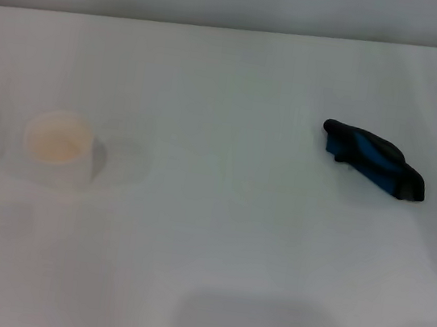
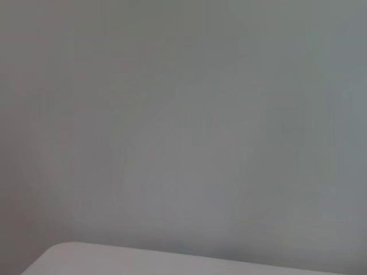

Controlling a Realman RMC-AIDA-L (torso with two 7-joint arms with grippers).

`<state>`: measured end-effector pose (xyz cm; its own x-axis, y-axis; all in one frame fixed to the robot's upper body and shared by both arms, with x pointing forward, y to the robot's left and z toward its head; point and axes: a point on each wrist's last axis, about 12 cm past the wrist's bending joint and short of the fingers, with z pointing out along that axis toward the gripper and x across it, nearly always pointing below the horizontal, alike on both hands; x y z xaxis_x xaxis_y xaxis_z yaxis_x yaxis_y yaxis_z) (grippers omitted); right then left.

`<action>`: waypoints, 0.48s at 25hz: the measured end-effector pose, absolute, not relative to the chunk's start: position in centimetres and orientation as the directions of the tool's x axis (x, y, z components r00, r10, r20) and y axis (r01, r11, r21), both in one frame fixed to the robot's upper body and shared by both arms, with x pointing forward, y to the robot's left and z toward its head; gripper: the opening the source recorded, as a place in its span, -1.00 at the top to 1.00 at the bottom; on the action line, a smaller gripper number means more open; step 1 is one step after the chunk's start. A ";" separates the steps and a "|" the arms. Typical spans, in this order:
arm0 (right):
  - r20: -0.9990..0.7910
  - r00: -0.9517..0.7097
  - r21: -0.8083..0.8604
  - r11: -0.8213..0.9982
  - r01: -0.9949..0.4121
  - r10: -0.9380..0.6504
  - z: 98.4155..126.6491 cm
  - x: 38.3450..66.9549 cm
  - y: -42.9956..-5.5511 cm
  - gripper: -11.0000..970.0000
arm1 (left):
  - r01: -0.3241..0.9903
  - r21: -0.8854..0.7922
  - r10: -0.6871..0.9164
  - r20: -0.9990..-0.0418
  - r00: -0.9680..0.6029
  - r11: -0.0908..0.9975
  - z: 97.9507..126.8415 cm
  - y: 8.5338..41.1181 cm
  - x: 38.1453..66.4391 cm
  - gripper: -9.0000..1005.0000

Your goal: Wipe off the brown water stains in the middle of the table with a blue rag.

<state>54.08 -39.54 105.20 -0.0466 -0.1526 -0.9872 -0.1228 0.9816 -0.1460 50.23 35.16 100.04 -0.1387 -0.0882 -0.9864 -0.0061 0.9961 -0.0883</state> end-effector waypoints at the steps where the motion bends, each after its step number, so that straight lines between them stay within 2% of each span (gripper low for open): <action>1: -0.987 -0.047 -0.146 0.982 -0.123 -0.152 105.2 54.1 -39.5 0.11 | -0.005 -0.088 -0.088 -0.987 -0.137 0.996 100.1 35.2 50.2 -0.74; 12: -0.993 -0.046 -0.104 0.990 -0.096 -0.109 105.0 53.9 -39.6 0.11 | -0.003 -0.088 -0.088 -0.988 -0.123 0.996 100.2 35.2 50.3 -0.74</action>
